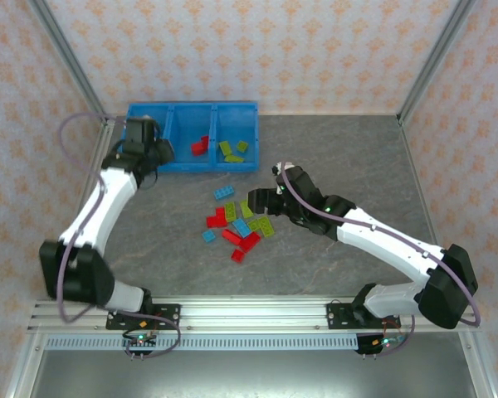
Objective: Sort the legos into containers by color
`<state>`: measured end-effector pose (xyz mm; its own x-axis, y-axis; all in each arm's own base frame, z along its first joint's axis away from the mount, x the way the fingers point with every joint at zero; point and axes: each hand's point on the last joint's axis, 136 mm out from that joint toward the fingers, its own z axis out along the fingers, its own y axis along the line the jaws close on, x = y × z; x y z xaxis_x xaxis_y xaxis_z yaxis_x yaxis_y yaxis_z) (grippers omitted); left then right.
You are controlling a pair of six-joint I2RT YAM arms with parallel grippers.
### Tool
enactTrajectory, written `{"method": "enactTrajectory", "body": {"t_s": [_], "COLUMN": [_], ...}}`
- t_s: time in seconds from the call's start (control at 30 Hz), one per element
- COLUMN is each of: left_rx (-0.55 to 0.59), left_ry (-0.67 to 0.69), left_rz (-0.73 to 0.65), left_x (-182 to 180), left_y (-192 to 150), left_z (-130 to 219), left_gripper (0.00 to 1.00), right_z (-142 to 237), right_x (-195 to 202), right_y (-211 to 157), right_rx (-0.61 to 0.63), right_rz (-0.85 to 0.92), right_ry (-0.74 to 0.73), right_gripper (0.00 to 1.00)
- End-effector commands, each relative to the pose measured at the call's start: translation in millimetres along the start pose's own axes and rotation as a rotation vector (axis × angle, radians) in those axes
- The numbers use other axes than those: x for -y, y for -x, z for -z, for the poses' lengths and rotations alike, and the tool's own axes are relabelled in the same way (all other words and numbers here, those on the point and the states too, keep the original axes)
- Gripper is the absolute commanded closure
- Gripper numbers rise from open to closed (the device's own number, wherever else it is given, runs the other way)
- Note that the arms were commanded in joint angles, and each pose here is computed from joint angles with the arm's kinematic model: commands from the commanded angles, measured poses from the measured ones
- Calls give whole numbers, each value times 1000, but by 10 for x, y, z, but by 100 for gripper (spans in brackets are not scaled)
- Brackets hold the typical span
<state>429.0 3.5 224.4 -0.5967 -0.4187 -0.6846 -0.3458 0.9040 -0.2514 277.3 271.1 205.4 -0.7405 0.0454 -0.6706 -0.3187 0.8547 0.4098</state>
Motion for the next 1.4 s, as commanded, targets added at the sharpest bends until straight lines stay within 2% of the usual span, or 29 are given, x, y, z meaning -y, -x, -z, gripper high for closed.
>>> {"method": "enactTrajectory", "body": {"t_s": [0.0,0.1,0.17,0.23,0.33,0.47,0.57,0.67,0.8,0.93,1.03,1.1,1.2,1.37], "left_rx": [1,1,-21,-40,-50,-33,9,65,97,50,-33,-97,-154,-84], "left_ry": [117,200,174,154,159,135,57,-53,-204,-323,-391,-383,-306,-188], "left_rz": [86,198,278,299,244,231,253,252,137,-118,-286,-408,-512,-585], "left_x": [-213,-456,-524,-532,-501,-432,-297,-84,373,840,1018,1002,800,465], "left_y": [332,617,730,851,1000,1118,1176,1174,744,-103,-678,-999,-1171,-1131], "left_z": [-366,-681,-933,-1086,-1131,-970,-691,-185,518,1098,1386,1512,1608,1617], "left_gripper": [81,82,81,71,58,42,40,41,43,44,43,43,42,41], "right_z": [54,80,108,145,208,204,177,94,-92,-373,-604,-772,-1038,-1380], "right_x": [95,122,137,160,200,259,275,285,285,243,191,116,-2,-126], "right_y": [39,23,13,-1,3,-7,-17,-42,-127,-241,-324,-377,-449,-559], "right_rx": [31,24,20,17,28,36,32,18,-39,-123,-195,-245,-313,-411], "right_rz": [-12,-9,-3,5,11,12,9,9,8,12,10,4,-14,-35], "right_ry": [-39,-49,-55,-64,-76,-97,-103,-109,-121,-120,-115,-92,-54,-51], "right_gripper": [16,16,15,15,15,14,14,14,13,14,17,21,30,34]}}
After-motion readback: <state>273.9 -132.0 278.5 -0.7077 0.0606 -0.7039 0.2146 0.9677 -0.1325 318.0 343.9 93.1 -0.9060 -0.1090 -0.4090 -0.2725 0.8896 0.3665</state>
